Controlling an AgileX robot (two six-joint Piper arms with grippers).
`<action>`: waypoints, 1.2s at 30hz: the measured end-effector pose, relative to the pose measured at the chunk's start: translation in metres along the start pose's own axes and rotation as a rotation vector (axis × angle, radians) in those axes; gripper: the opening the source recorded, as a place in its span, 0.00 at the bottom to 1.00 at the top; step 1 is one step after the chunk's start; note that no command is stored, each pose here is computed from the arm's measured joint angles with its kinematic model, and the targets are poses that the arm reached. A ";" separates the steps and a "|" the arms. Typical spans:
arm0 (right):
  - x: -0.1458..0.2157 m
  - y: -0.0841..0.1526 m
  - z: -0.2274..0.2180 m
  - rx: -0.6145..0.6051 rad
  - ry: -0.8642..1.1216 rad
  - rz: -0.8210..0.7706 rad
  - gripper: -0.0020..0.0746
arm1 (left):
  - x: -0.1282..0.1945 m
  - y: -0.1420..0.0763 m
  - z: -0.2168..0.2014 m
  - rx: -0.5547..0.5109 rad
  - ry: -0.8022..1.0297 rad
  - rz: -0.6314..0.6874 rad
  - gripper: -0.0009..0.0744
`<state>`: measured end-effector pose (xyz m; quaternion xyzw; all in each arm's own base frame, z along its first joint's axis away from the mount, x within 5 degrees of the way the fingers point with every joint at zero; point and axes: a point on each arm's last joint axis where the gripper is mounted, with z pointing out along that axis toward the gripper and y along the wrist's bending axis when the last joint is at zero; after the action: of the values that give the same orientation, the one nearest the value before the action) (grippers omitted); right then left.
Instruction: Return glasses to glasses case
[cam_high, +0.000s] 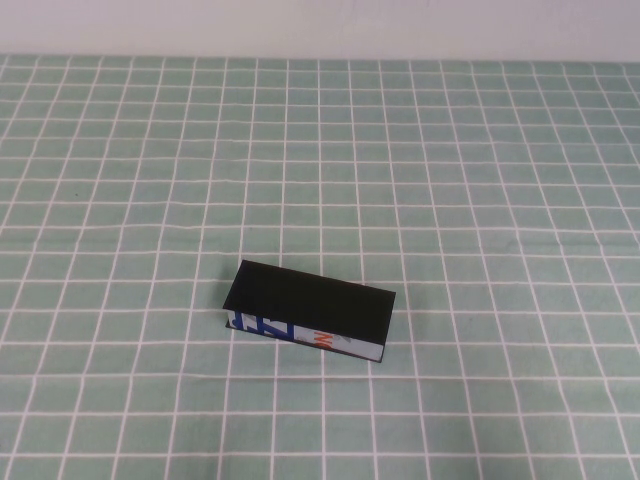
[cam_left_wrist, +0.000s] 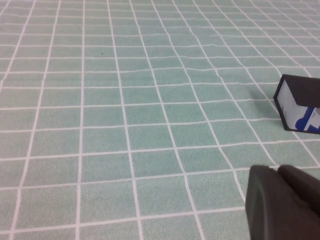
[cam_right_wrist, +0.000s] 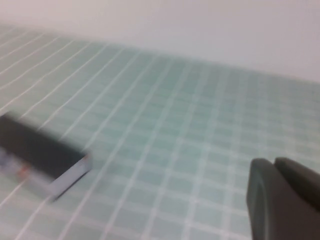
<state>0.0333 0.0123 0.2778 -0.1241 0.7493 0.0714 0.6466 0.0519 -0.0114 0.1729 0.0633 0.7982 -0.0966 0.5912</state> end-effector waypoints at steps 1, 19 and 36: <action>0.000 -0.001 -0.002 0.027 -0.014 0.003 0.01 | 0.000 0.000 0.000 0.000 0.000 0.000 0.01; 0.100 -0.003 0.033 0.148 0.125 0.148 0.01 | 0.000 0.000 0.000 0.000 -0.002 0.000 0.01; 0.101 -0.002 0.033 0.139 0.131 0.171 0.01 | 0.000 0.000 0.000 -0.002 -0.002 -0.001 0.01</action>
<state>0.0518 0.0100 0.1733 -0.0191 0.8009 0.0659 0.5949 0.0518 -0.0113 0.1730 0.0623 0.7979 -0.0961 0.5919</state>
